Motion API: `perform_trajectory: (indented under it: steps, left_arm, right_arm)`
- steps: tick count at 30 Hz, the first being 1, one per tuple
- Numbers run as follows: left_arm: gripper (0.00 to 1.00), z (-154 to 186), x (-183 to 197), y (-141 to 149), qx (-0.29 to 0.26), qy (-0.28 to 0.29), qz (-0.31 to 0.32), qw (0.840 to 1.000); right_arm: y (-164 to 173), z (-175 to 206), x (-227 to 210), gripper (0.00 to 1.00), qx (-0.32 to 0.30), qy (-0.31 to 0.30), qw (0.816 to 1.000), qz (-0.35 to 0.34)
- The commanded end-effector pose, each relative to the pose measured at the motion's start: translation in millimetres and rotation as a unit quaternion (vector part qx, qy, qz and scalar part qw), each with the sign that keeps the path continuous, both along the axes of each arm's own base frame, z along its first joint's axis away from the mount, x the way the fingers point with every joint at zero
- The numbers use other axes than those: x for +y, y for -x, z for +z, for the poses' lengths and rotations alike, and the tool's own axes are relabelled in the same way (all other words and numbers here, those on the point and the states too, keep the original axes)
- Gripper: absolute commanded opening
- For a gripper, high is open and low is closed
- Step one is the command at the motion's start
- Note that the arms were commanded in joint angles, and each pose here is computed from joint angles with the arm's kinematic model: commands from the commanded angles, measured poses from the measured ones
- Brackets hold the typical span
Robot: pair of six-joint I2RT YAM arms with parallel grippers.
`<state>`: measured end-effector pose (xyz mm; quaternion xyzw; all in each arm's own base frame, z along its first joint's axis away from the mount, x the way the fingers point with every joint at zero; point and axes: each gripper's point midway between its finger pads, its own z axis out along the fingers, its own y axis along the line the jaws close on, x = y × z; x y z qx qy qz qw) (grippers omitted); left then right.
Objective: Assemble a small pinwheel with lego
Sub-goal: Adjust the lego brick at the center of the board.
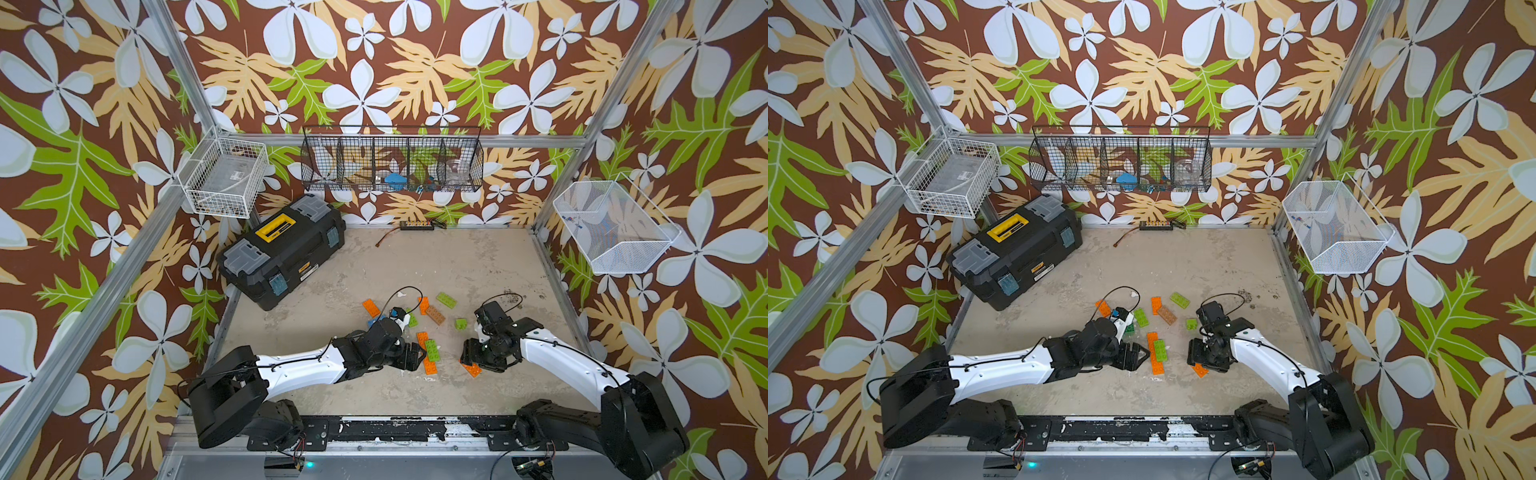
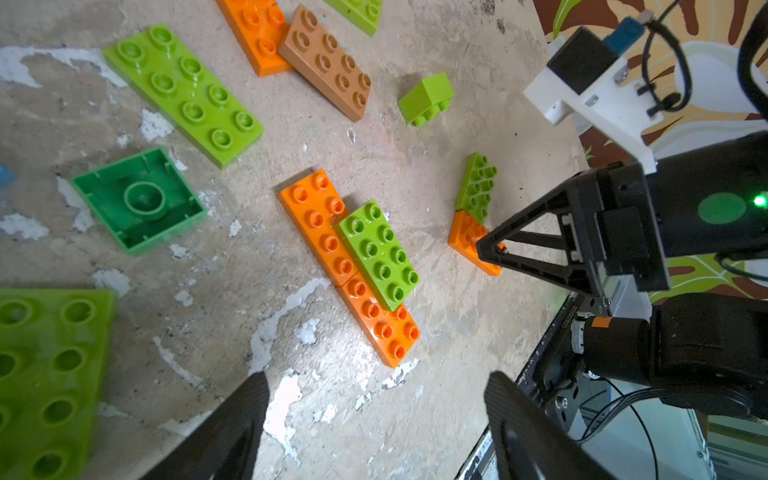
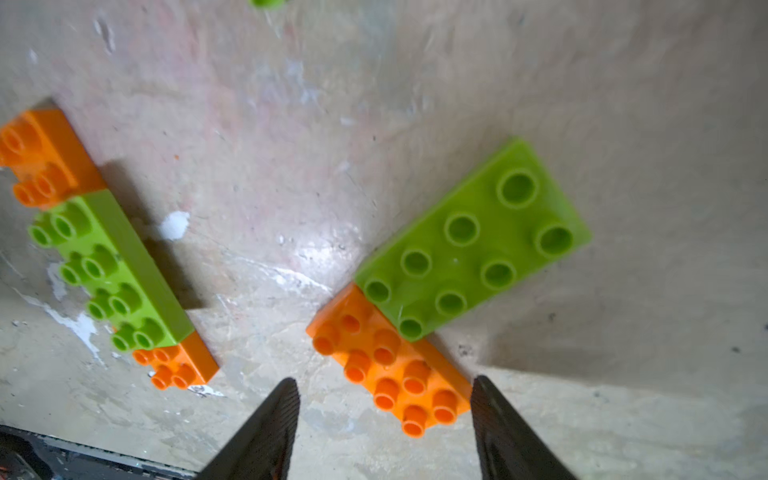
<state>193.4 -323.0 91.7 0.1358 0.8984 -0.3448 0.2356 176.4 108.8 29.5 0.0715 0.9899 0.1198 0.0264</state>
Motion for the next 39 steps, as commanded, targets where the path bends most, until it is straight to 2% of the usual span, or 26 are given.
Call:
perform_trajectory:
  steps: [1,10,13,16,19,22,26,30,33,39]
  left_arm:
    - [0.84,6,-2,0,-0.001,0.018,0.002,1.0]
    - [0.84,5,2,0,-0.003,0.015,0.009,1.0]
    - [0.84,5,2,0,-0.003,0.014,0.008,1.0]
    - [0.84,4,3,0,-0.001,0.015,0.01,1.0]
    - [0.84,6,7,1,0.005,0.028,0.016,0.999]
    - [0.84,10,19,-6,0.024,0.071,0.034,0.997]
    - [0.83,18,41,-18,0.057,0.15,0.063,0.985]
    - [0.83,24,54,-22,0.078,0.21,0.078,0.971]
    - [0.83,24,57,-20,0.09,0.235,0.081,0.964]
    - [0.83,15,68,-18,0.092,0.23,0.099,0.964]
  right_arm:
    - [4,-4,-1,0.67,0.005,0.007,1.0,-0.009]
    - [10,10,71,0.66,-0.006,-0.112,0.991,0.076]
    - [8,17,89,0.66,-0.018,-0.134,0.986,0.094]
    - [1,20,84,0.64,-0.032,-0.11,0.989,0.096]
    - [-6,26,68,0.59,-0.053,-0.057,0.991,0.108]
    - [-7,27,60,0.53,-0.057,-0.023,0.988,0.14]
    - [-8,22,46,0.39,-0.042,0.035,0.983,0.175]
    - [-8,22,52,0.32,-0.037,0.032,0.978,0.203]
    - [-3,19,61,0.29,-0.031,0.034,0.972,0.23]
    - [0,9,62,0.26,-0.023,0.069,0.965,0.253]
